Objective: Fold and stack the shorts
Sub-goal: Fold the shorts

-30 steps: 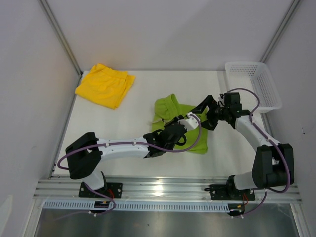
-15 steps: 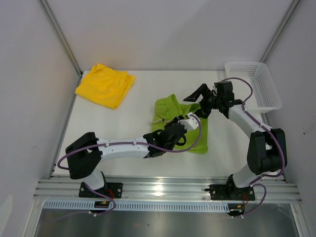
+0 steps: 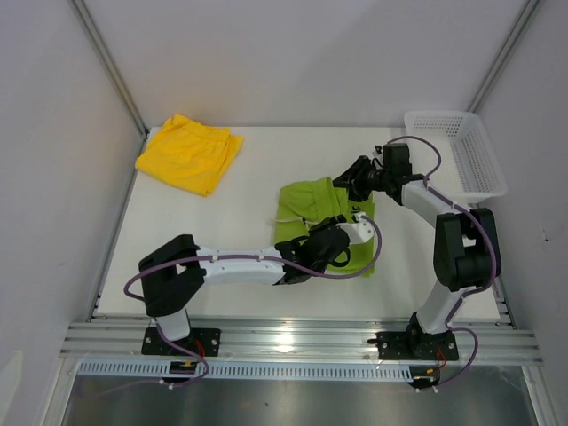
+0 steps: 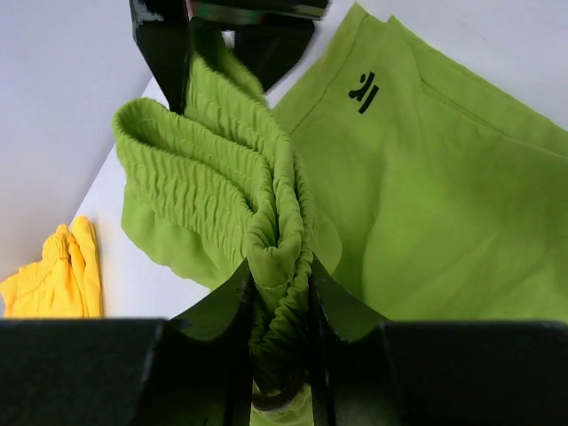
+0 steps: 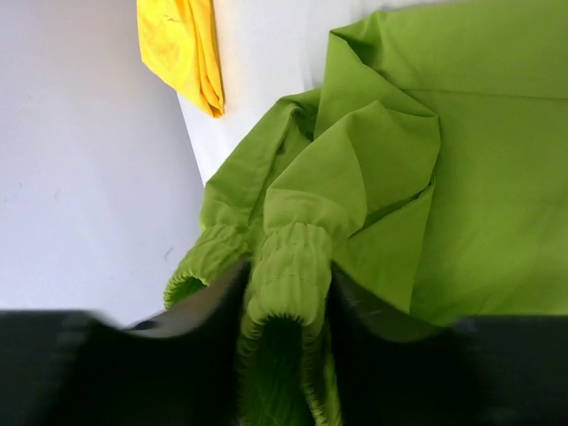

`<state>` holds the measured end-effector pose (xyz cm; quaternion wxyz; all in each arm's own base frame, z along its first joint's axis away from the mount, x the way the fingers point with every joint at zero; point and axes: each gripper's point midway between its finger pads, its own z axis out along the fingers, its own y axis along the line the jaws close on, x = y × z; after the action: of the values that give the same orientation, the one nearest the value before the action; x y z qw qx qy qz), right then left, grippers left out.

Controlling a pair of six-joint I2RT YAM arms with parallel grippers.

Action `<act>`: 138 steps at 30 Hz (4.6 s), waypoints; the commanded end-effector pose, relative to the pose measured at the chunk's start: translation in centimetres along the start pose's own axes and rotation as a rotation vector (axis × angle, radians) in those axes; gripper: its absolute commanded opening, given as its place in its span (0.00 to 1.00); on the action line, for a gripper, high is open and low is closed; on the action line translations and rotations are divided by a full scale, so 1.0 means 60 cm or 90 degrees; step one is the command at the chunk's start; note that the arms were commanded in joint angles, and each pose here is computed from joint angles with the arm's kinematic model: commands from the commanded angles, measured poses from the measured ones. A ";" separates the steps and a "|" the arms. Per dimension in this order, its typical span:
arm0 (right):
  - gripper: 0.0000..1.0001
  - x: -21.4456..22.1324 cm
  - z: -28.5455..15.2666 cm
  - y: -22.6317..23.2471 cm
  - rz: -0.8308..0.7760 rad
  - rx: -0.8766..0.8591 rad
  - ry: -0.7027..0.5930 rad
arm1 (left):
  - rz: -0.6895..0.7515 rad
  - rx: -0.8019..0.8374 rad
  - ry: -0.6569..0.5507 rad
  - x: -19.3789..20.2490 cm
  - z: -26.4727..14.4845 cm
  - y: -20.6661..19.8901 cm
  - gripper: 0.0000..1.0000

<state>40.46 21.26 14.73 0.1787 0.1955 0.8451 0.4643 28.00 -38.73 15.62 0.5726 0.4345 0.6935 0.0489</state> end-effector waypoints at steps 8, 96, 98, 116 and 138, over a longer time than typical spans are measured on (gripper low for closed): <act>0.11 -0.045 -0.015 0.008 -0.057 -0.017 -0.011 | 0.138 0.030 0.031 -0.057 0.026 -0.058 0.02; 0.99 0.166 -0.135 -0.155 0.106 0.310 -0.252 | -0.498 0.290 0.126 0.149 0.252 0.183 0.99; 1.00 0.172 -0.119 -0.173 0.119 0.321 -0.246 | -0.499 0.297 0.143 0.156 0.258 0.176 0.99; 0.68 0.103 -0.056 -0.232 0.101 0.355 -0.307 | -0.565 0.310 0.222 0.225 0.296 0.127 0.79; 0.41 0.003 0.036 -0.136 -0.263 0.228 -0.082 | -0.864 0.009 0.214 0.326 0.071 0.118 0.18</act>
<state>38.47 17.36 5.30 0.2677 0.1595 0.9233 0.2244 36.80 -23.92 2.03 0.3244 -0.0356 0.9064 -0.2682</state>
